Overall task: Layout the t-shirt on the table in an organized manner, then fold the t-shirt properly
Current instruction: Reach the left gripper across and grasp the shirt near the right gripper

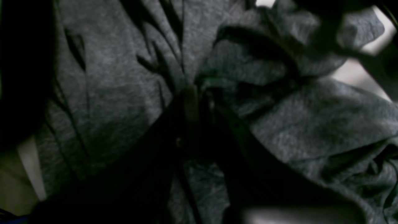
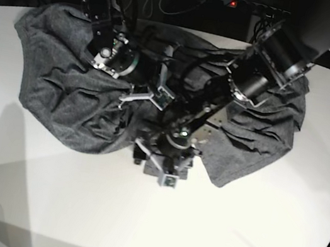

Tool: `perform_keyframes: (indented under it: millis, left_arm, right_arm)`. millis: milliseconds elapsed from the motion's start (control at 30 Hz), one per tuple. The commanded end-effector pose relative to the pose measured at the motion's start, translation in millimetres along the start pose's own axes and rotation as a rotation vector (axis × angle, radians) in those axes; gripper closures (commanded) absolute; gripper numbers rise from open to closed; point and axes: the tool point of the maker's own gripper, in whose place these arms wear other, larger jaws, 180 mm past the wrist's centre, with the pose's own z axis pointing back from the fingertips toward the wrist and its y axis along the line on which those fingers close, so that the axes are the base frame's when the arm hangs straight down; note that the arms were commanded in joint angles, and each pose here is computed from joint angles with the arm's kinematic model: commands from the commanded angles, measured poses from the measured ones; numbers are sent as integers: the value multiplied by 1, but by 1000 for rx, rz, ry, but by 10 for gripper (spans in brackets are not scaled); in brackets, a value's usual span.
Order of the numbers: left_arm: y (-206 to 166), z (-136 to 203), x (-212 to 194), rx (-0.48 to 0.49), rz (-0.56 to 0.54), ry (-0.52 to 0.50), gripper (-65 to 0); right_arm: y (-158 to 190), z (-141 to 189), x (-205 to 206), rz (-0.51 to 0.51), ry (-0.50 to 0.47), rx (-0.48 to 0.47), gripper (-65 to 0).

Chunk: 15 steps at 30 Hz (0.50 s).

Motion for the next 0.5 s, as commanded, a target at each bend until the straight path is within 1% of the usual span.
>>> perform_keyframes:
  millis: [0,100,133,200,233,300,367,467]
  left_arm:
    - [-10,-3,19,-15,-2,-43,-461]
    - [0,-5,9,12,-7,-17,-500]
    - [-3,-7,5,11,-4,-8,-497]
    - [1,-9,-1,27,-3,9,-461]
    - [4,-9,-5,36,-3,19,-428]
    - [11,-11,-9,55,-7,33,-327]
    - [19,-14,-10,72,-8,45,-209]
    - [22,-14,-11,79,-1,47,-71]
  right_arm:
    - [-5,2,15,4,-52,-10,0]
    - [-6,2,15,3,-50,-11,0]
    - [-6,2,15,3,-50,-11,0]
    - [-6,2,15,3,-50,-11,0]
    - [-6,2,15,3,-50,-11,0]
    - [-5,2,14,2,-48,-11,0]
    - [-5,2,14,2,-48,-11,0]
    - [-5,2,14,2,-48,-11,0]
